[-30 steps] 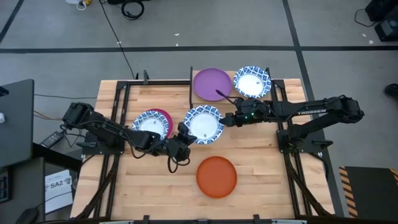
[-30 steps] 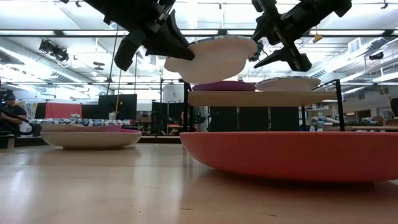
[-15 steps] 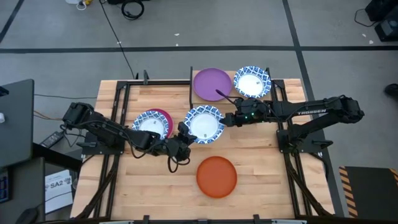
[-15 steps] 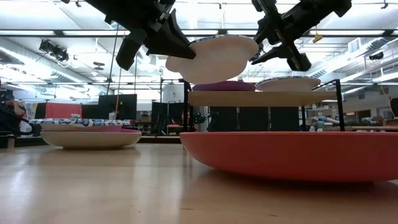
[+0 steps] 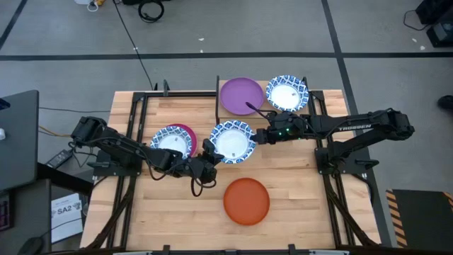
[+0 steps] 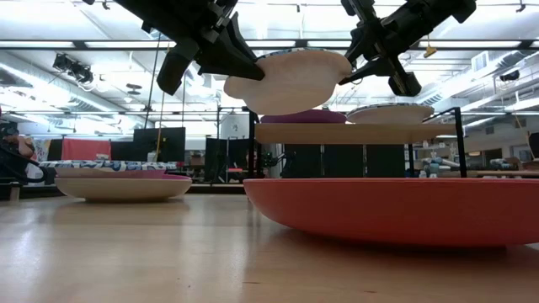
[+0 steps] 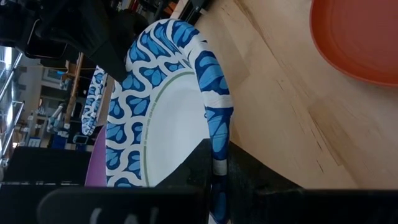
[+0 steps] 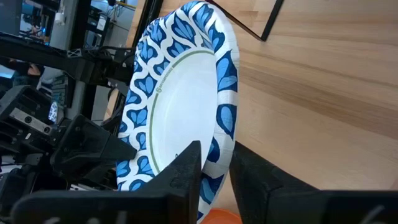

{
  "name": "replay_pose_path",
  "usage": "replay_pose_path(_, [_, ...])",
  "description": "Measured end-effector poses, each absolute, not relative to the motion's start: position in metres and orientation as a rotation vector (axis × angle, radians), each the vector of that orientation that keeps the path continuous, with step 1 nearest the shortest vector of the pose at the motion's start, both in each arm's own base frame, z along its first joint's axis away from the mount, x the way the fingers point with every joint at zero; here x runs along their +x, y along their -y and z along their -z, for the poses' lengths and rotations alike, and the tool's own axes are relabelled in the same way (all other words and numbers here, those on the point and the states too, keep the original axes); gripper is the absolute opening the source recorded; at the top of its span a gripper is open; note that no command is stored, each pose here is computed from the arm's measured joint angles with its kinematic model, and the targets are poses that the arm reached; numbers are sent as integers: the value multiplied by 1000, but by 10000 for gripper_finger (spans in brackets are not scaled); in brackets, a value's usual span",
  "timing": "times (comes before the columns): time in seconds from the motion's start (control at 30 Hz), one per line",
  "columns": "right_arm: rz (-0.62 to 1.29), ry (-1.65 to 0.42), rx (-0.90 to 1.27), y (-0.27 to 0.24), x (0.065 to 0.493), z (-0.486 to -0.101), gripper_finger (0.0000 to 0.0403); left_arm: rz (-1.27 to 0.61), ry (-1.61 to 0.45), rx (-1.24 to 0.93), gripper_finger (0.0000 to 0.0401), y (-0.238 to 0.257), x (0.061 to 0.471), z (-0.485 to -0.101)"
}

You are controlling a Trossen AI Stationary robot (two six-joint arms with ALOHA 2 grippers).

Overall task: Place and stack plates onto a shelf
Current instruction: Stack the white patterned bowl on top of the white patterned bowl on the shelf

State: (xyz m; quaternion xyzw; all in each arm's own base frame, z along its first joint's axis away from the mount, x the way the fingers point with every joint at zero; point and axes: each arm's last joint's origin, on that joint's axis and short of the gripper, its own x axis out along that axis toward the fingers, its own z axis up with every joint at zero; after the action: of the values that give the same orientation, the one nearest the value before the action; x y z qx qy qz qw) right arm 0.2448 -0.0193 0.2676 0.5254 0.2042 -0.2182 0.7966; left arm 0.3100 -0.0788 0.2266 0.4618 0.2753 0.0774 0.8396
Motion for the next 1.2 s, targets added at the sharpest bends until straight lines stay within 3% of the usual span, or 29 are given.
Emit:
replay_pose_path(0.87, [464,-442,1091,19,245,-268,9,-163,-584,977,34,79,310,-226])
replay_pose_path(1.2, [480,-432,1074,20,245,-268,6,-166,-579,972,55,79,310,-227])
